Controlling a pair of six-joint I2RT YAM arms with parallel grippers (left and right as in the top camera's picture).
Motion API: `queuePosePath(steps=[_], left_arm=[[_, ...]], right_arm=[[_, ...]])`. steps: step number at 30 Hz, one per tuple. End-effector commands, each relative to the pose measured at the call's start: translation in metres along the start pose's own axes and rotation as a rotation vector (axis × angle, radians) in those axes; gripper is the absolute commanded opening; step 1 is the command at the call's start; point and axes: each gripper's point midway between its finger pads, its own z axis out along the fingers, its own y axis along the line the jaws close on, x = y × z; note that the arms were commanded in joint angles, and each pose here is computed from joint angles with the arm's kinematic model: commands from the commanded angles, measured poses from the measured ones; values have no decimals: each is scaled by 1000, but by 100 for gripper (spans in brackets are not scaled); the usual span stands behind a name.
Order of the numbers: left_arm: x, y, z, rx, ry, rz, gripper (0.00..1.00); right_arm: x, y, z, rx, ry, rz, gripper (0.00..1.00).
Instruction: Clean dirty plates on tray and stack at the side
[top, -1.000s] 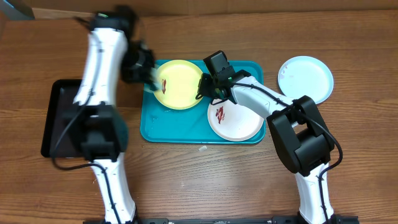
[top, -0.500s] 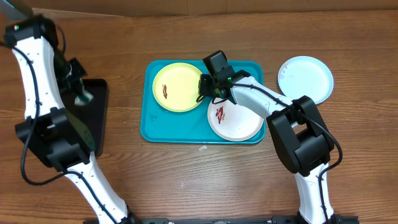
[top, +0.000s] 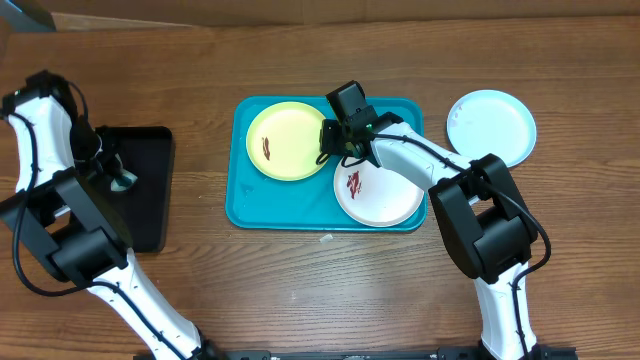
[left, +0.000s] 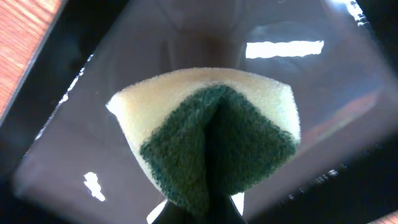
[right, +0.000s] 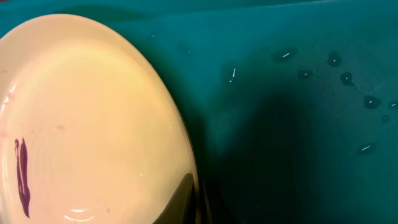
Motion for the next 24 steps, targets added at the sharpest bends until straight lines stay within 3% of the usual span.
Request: queuePosePath(steps=[1,7,9,17,24], left_arm=[[14,-9,16,58,41,33,4],[35,-24,40,157,111,25,5],[38,-24,41,161,121,24,15],[33,-24,29,155,114,28,36],[16,-27,-6,162,67,33,37]], right_arm=[[-9,1,-9,9,-31,-11,4],[-7,0,-9,14,-24,-10,4],[-8,0,-9,13,-25,-11,4],[-8,0,-9,13,-25,-11,4],[-8,0,-9,13,-25,-11,4]])
